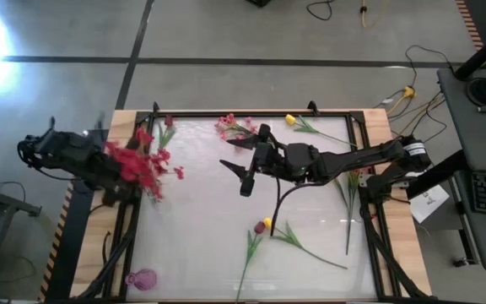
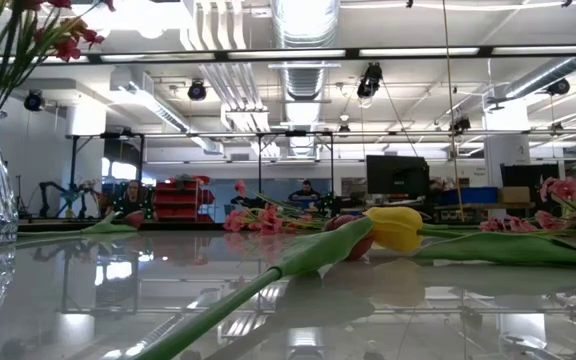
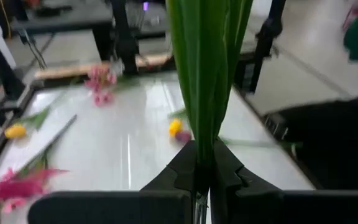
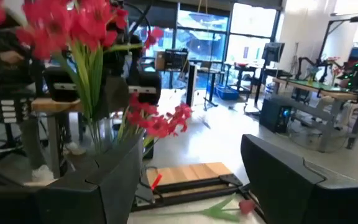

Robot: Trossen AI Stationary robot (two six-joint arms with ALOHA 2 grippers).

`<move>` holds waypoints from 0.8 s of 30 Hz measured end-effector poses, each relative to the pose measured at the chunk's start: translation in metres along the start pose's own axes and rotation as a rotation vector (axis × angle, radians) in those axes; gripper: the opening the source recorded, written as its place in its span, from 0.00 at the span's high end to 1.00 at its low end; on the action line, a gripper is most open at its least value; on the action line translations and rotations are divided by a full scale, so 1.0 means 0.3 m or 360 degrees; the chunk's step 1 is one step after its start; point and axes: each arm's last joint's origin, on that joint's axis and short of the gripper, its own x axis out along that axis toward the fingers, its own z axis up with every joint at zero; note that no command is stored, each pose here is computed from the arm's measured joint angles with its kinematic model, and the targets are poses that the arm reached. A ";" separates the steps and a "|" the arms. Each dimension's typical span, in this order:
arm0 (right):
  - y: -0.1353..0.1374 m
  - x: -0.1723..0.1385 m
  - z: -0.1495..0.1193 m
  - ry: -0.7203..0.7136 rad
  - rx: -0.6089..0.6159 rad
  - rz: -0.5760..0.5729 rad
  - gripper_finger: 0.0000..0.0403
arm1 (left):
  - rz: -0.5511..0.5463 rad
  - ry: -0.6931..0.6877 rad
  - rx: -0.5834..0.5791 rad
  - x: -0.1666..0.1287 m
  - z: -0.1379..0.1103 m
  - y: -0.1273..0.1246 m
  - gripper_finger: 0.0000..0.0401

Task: Sort flowers into vase by color
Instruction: Put the red flower into the transparent vase

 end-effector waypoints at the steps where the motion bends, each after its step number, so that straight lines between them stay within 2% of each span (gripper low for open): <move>1: -0.001 -0.001 0.001 -0.0003 0.0003 -0.0002 0.35 | -0.0001 -0.0032 -0.0004 -0.018 0.011 0.002 1.00; 6: -0.002 -0.001 0.000 0.0005 0.0007 -0.0030 0.34 | 0.0001 -0.0011 -0.0068 -0.081 0.009 0.008 1.00; 11: -0.005 -0.001 -0.001 0.0014 0.0001 -0.0069 0.35 | 0.0016 0.0043 -0.0110 -0.061 -0.041 0.008 1.00; 17: -0.005 -0.002 -0.001 0.0014 0.0000 -0.0070 0.36 | 0.0085 -0.0047 -0.0108 -0.028 -0.076 0.010 1.00; 24: -0.004 -0.002 -0.007 0.0040 -0.0006 -0.0067 0.36 | 0.0166 -0.0097 -0.0121 -0.067 -0.103 0.019 1.00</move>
